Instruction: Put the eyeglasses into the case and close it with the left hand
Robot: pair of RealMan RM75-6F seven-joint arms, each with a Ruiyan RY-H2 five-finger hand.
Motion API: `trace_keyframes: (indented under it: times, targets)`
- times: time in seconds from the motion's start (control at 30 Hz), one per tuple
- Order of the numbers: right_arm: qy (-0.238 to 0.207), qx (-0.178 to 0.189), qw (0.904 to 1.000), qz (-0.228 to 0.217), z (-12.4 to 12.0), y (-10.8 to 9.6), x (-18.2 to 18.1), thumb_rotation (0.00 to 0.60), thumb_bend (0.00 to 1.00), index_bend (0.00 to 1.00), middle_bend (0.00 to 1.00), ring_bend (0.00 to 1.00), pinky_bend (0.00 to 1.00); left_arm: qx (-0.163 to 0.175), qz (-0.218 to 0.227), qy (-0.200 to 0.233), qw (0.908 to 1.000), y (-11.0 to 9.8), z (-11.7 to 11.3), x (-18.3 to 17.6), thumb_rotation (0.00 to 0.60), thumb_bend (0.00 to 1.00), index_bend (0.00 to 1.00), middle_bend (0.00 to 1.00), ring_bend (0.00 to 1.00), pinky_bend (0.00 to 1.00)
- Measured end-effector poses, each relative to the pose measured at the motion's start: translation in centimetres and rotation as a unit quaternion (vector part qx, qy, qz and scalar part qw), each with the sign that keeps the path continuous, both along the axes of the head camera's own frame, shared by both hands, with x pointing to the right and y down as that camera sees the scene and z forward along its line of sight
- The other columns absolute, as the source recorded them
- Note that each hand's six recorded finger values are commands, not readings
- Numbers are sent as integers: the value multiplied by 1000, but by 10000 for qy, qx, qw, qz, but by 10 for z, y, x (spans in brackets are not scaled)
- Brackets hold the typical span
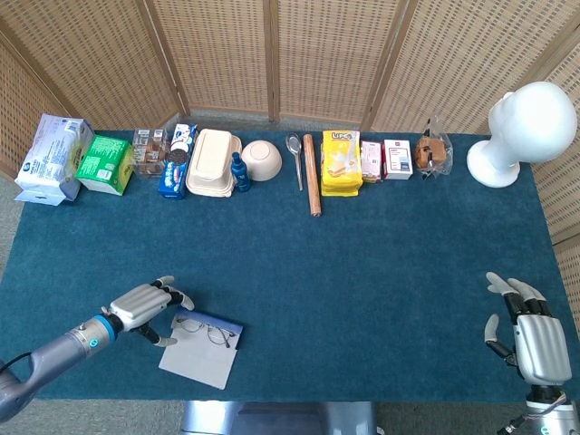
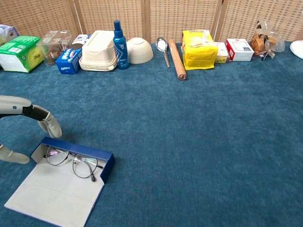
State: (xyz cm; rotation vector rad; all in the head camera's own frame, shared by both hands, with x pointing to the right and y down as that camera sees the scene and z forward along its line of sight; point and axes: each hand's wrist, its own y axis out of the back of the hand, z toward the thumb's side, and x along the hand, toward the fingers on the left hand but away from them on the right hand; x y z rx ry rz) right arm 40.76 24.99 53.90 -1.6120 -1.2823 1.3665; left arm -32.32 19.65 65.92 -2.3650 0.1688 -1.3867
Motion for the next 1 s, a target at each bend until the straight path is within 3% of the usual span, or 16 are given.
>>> trace_keyframes:
  times: [0.6, 1.0]
  targets:
    - [-19, 35, 10000, 19, -2, 3, 2, 505, 696, 153, 310, 186, 201, -355, 237, 109, 9990, 26, -10, 11, 459, 201, 237, 281, 217, 0]
    - [-20, 59, 10000, 51, -4, 5, 6, 502, 695, 154, 310, 187, 201, -321, 260, 168, 9990, 26, -10, 16, 462, 200, 232, 274, 201, 0]
